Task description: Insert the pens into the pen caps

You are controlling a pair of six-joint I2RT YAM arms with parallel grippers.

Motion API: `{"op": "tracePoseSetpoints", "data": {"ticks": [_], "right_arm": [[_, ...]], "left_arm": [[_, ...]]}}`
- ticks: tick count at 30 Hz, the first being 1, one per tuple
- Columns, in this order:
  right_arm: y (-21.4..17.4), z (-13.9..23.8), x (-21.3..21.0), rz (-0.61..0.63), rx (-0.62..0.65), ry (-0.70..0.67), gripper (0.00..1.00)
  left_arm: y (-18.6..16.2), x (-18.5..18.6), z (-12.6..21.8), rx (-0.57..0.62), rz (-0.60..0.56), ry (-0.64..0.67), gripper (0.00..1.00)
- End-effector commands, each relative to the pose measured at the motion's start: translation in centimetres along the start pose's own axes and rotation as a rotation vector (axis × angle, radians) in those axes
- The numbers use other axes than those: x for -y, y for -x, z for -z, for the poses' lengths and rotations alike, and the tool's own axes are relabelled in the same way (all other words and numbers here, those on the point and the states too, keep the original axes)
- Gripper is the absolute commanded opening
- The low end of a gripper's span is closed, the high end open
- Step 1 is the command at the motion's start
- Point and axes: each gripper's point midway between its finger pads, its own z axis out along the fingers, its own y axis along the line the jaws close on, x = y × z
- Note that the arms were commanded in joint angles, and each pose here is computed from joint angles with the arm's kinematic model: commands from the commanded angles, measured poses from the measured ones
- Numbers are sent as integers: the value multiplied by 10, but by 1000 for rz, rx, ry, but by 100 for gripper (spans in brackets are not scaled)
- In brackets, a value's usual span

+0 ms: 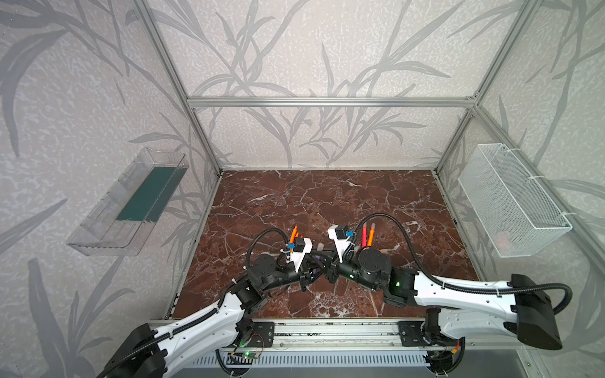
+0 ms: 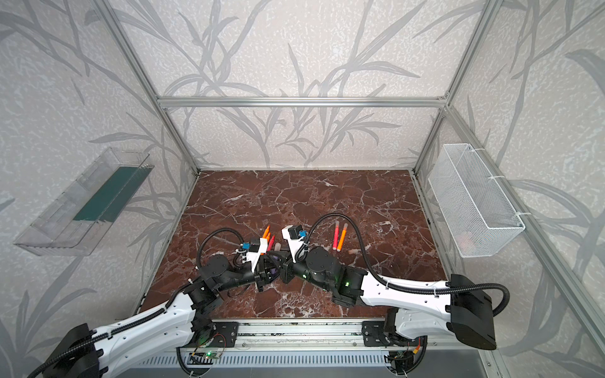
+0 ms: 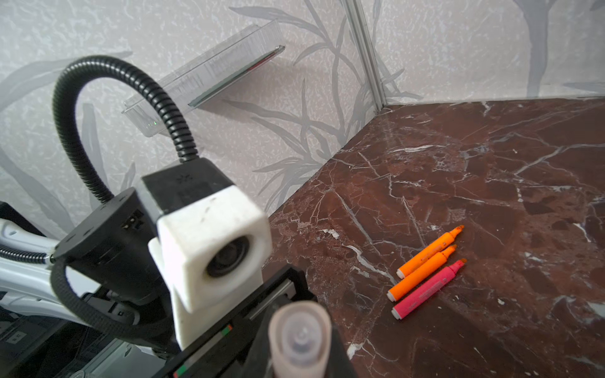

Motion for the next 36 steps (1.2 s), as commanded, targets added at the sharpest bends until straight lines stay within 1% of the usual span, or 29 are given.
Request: {"op": "tracePoseSetpoints", "data": {"ticks": [1, 3, 6, 9, 11, 13, 14, 16, 18, 21, 24, 27, 28, 32, 34, 36], "right_arm": [[9, 7, 17, 15, 32, -63, 2], [8, 15, 34, -2, 48, -109, 0], [8, 30, 69, -59, 53, -200, 0], [9, 53, 114, -94, 65, -334, 0], [6, 71, 144, -116, 76, -435, 0], [2, 89, 176, -154, 71, -541, 0], [1, 98, 190, -193, 70, -591, 0], [-4, 105, 213, -245, 45, -649, 0], [-11, 102, 230, -293, -5, -657, 0], [-23, 88, 248, -304, -114, -688, 0], [-31, 66, 260, -288, -260, -698, 0], [-41, 49, 267, -271, -446, -714, 0], [-43, 46, 270, -259, -489, -728, 0], [-58, 35, 290, -234, -625, -786, 0], [-67, 33, 301, -229, -677, -824, 0], [-77, 27, 309, -238, -723, -832, 0]], "left_arm": [[9, 1, -2, 19, -31, 10, 19], [5, -6, -1, 12, -26, 48, 36], [0, -19, 3, -6, -14, 127, 52], [-9, -42, 11, -24, -9, 263, 64], [-15, -59, 19, -28, -7, 359, 68], [-19, -77, 27, -30, 2, 469, 69], [-19, -87, 33, -26, 10, 535, 70], [-18, -104, 45, -24, 28, 660, 72], [-21, -119, 57, -29, 40, 767, 72], [-25, -134, 68, -33, 50, 868, 73], [-28, -142, 74, -56, 72, 930, 74], [-32, -146, 77, -96, 87, 964, 73], [-33, -147, 78, -102, 86, 970, 73], [-35, -149, 82, -97, 81, 983, 73], [-33, -148, 83, -91, 83, 980, 73], [-32, -146, 85, -92, 79, 979, 73]]}}
